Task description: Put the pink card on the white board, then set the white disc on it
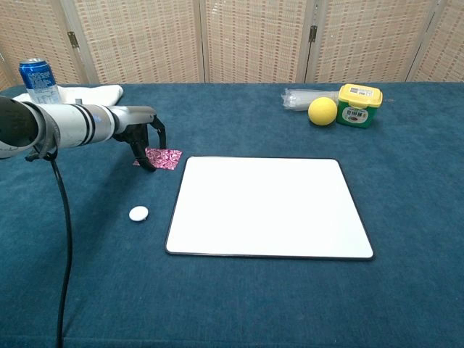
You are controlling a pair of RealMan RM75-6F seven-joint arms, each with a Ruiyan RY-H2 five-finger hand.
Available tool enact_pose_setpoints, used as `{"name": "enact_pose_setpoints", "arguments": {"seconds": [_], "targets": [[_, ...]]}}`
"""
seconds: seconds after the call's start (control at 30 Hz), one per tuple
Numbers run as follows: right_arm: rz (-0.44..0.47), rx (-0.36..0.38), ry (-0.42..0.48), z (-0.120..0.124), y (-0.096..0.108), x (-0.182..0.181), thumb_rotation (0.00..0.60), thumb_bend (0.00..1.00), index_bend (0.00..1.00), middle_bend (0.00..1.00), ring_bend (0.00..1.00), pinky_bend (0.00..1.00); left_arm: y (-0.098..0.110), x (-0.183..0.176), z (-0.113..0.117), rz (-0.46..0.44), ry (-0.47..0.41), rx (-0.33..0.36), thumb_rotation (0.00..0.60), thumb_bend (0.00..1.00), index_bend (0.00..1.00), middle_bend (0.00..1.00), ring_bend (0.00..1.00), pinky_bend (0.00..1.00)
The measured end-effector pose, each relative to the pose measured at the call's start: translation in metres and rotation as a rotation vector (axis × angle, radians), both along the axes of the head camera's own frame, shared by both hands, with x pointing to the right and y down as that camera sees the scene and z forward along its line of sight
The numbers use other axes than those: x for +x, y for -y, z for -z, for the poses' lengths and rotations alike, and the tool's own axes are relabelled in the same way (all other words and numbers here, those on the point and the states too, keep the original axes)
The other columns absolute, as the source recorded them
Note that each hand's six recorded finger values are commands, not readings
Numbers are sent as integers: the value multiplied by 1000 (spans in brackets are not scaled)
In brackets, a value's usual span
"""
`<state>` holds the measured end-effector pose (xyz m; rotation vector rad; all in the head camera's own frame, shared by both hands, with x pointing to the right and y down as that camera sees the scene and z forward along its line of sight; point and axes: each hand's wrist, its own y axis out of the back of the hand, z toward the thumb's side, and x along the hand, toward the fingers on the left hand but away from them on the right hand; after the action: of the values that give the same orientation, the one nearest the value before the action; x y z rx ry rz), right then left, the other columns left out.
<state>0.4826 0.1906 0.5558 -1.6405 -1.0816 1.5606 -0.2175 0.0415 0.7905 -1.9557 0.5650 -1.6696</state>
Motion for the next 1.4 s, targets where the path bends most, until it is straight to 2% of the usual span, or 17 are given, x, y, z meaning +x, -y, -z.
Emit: {"name": "enact_pose_setpoints", "arguments": {"seconds": [0.3, 0.6, 1.1, 1.27, 1.4], "targets": [[-1, -2, -2, -1, 1, 0, 600, 258, 0, 0, 0, 0, 1, 0, 0, 1, -15, -1, 600, 239, 500, 1000, 1000, 1000], [13, 4, 8, 2, -1, -3, 600, 258, 0, 0, 0, 0, 1, 5, 11, -5, -33, 21, 600, 239, 493, 1000, 1000, 1000], [45, 12, 35, 7, -6, -10, 600, 258, 0, 0, 0, 0, -11, 15, 45, -16, -29, 67, 600, 239, 474, 1000, 1000, 1000], [49, 10, 64, 10, -7, -11, 600, 258, 0, 0, 0, 0, -22, 26, 59, -23, -29, 82, 600, 239, 469, 1000, 1000, 1000], [56, 40, 89, 21, -10, -11, 600, 258, 0, 0, 0, 0, -36, 39, 74, -37, -32, 101, 600, 239, 465, 1000, 1000, 1000]]}}
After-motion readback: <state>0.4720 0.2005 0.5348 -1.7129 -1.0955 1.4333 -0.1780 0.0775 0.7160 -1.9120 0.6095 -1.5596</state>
